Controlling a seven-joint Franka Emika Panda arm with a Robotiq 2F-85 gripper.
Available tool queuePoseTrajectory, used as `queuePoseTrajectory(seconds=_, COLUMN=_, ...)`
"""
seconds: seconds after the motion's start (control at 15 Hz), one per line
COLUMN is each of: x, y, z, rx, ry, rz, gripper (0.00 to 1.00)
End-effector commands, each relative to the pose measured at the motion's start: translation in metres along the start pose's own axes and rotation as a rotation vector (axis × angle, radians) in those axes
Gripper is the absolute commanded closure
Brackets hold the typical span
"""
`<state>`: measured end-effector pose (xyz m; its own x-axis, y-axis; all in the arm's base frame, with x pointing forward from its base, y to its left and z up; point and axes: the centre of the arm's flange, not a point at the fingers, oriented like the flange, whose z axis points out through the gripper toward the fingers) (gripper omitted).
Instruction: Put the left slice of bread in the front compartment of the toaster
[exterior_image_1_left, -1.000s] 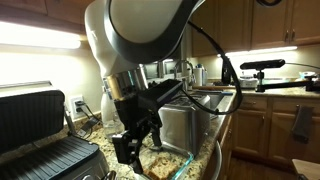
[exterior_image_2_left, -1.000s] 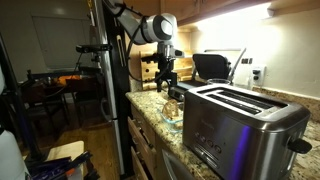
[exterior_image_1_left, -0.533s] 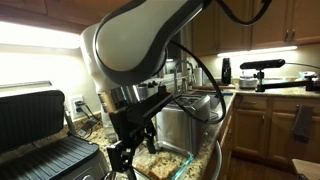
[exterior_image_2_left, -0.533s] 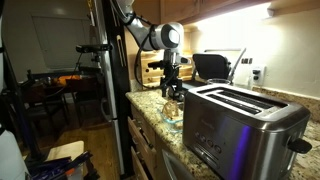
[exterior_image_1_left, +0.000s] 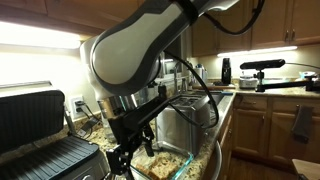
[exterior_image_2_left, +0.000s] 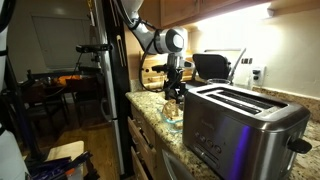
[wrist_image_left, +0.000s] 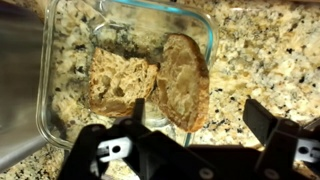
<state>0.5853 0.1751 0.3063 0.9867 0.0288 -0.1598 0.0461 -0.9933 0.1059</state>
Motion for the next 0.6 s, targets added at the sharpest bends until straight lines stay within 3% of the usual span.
queuePoseTrajectory(seconds=0.0, x=0.0009, y=-0.002, z=0.0014, rx=-0.007, ry=0.011, rz=0.011, gripper=0.26)
queuePoseTrajectory(seconds=0.53, x=0.0017, y=-0.0022, z=-0.0008, rx=-0.012, ry=0.011, rz=0.011, gripper=0.8)
